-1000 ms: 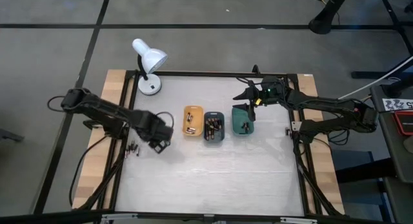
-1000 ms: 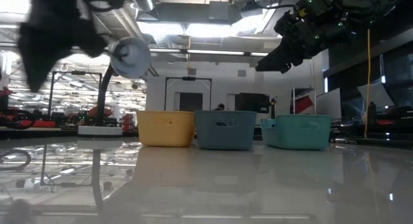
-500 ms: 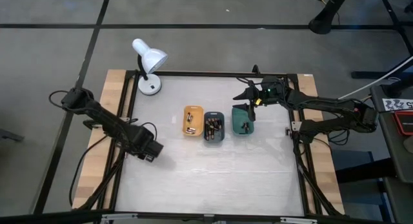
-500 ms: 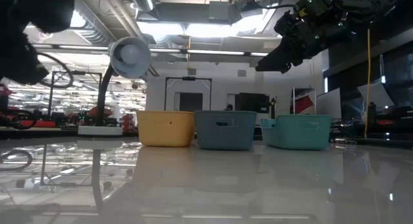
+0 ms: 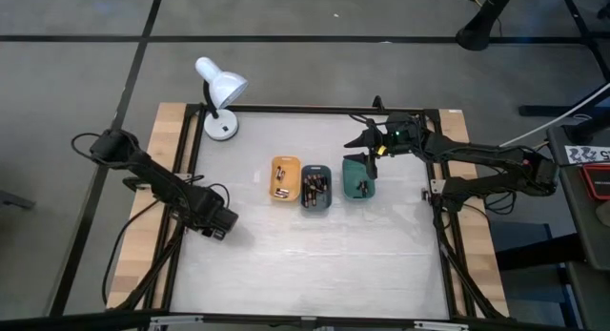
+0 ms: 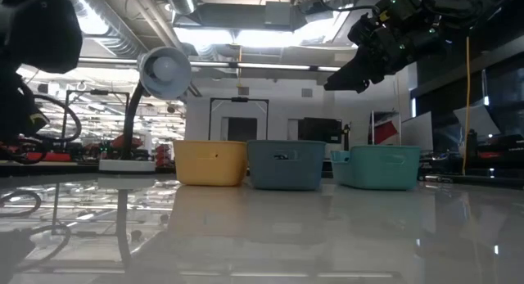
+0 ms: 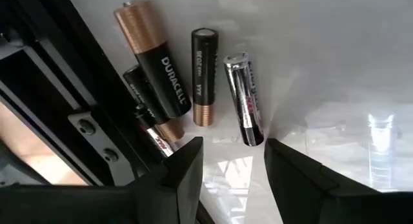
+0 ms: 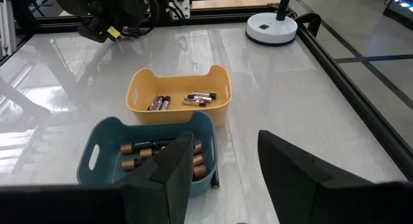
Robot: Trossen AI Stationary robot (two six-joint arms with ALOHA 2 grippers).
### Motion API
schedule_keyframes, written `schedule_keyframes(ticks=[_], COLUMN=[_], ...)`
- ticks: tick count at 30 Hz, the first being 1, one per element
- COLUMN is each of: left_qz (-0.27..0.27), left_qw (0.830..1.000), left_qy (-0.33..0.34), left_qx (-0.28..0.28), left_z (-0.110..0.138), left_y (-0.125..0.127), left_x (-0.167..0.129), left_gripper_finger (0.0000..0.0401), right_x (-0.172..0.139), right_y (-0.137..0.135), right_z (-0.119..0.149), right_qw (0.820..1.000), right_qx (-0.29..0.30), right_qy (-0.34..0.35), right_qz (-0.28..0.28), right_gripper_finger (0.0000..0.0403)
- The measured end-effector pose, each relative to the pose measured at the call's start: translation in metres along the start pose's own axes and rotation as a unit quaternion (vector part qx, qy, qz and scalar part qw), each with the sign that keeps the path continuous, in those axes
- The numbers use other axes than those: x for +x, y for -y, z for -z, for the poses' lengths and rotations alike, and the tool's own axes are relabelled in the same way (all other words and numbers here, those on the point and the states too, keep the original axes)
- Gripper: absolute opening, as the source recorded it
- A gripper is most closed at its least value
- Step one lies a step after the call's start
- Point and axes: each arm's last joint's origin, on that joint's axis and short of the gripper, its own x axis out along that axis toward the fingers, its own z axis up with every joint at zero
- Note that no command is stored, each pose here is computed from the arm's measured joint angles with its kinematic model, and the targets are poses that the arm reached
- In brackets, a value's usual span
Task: Sort batteries
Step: Put the silver battery into the yellow bin
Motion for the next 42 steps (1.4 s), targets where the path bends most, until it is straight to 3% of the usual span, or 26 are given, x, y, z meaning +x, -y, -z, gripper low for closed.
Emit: schedule_keyframes(ticks=[10, 23, 42], left_qz=[0.053, 0.056, 0.069], left_qw=[0.998, 0.998, 0.997], left_qy=[-0.001, 0.004, 0.033], left_qx=[0.015, 0.012, 0.018], left_z=[-0.003, -0.009, -0.018], left_y=[0.002, 0.002, 0.003], left_x=[-0.003, -0.005, -0.008], left_gripper_finger=[0.0155, 0.0152, 0.0041], right_x=[0.0, 0.0, 0.0], right_y=[0.0, 0.0, 0.0], right_z=[0.0, 0.0, 0.0], right_qw=[1.0, 1.0, 1.0], right_qx=[0.0, 0.0, 0.0], right_qy=[0.0, 0.0, 0.0], right_qz=[0.0, 0.0, 0.0], right_gripper_finger=[0.0172, 0.0172, 0.0172])
